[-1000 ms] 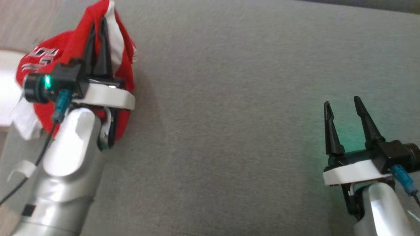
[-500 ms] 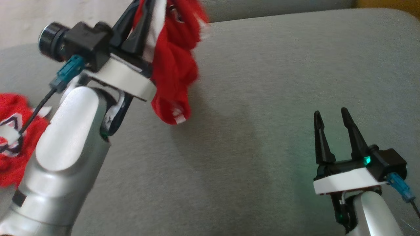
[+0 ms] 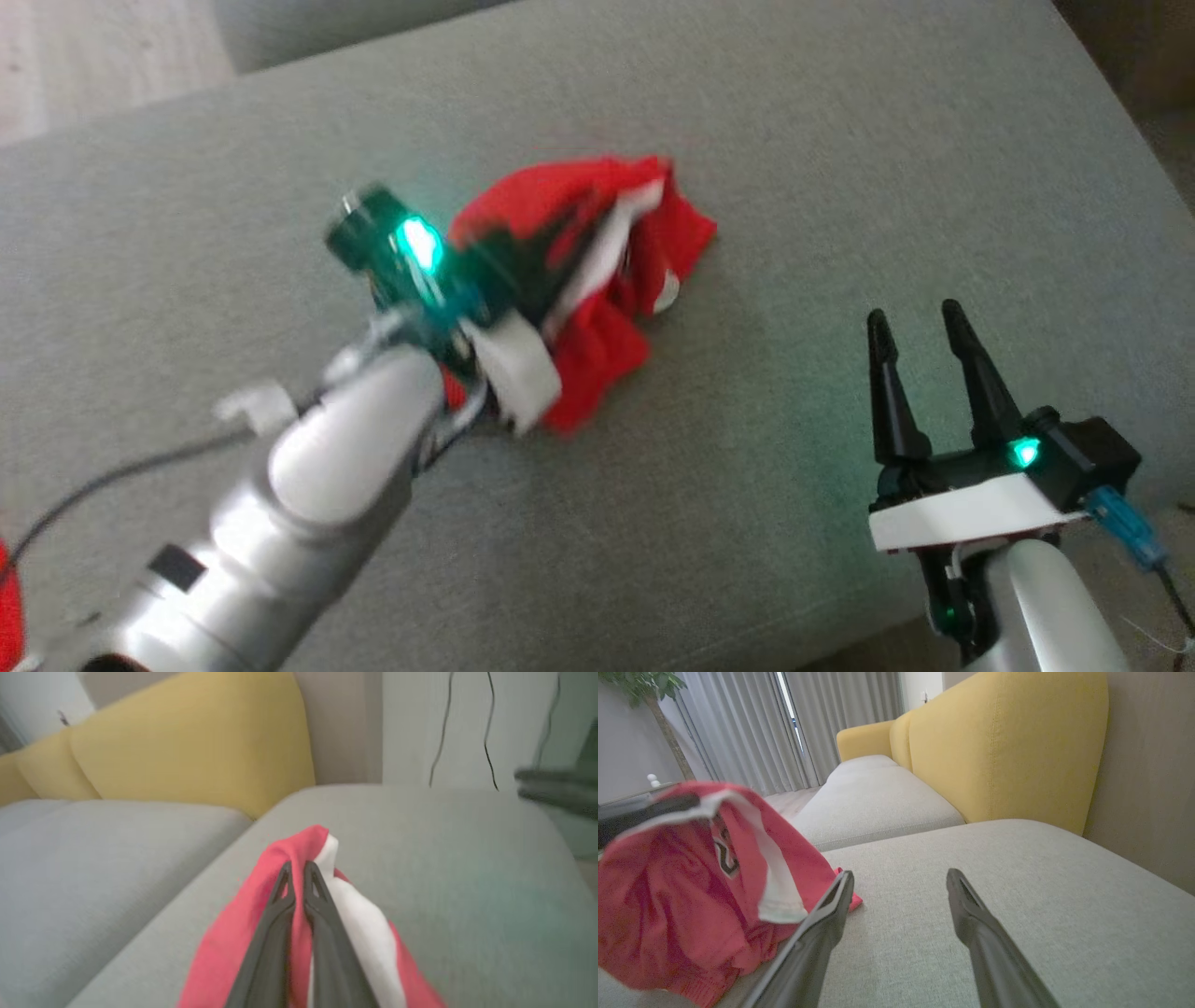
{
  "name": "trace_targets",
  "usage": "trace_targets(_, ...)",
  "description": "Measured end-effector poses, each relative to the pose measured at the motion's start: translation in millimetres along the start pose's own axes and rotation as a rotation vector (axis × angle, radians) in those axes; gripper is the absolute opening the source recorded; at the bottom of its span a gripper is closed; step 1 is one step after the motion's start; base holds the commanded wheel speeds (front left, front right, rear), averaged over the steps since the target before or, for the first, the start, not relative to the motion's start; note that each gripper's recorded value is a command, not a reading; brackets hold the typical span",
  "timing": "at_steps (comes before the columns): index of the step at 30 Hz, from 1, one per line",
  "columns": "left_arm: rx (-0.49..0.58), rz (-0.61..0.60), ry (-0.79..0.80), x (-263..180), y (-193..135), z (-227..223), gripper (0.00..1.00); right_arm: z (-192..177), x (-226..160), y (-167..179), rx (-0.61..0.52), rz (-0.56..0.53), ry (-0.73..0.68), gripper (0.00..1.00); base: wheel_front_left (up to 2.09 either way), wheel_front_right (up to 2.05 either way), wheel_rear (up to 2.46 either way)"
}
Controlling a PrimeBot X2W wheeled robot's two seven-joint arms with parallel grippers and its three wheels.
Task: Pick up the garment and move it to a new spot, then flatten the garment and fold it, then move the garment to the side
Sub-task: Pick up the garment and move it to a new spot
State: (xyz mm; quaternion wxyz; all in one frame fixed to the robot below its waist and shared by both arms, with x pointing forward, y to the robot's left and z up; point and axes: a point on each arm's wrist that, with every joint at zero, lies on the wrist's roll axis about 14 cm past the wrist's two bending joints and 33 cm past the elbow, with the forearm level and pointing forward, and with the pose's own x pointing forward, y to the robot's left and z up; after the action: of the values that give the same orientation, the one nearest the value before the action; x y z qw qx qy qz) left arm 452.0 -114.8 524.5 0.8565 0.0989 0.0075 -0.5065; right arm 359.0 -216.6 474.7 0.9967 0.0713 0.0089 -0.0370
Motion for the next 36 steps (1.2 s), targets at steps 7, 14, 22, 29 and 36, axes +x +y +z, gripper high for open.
trace_targets(7,-0.053,-0.132,0.120,11,-57,-97,0.00,-14,2,-8,-0.002,-0.029,0.048,1.00,0.00,0.00,0.00)
trace_targets(14,-0.069,-0.020,0.077,10,-52,-85,1.00,-12,4,1,0.002,0.002,0.038,1.00,0.00,0.00,0.00)
trace_targets(22,-0.159,0.241,-0.036,-42,-39,-48,1.00,-15,-11,18,-0.018,0.057,0.042,1.00,0.00,0.00,0.00)
trace_targets(29,-0.227,0.621,-0.050,-145,-17,-56,1.00,-20,-27,36,-0.011,0.119,0.051,1.00,0.00,0.00,0.00)
trace_targets(36,-0.294,0.921,-0.086,-238,-11,-61,1.00,-17,-30,55,-0.015,0.188,0.041,1.00,0.00,0.00,0.00)
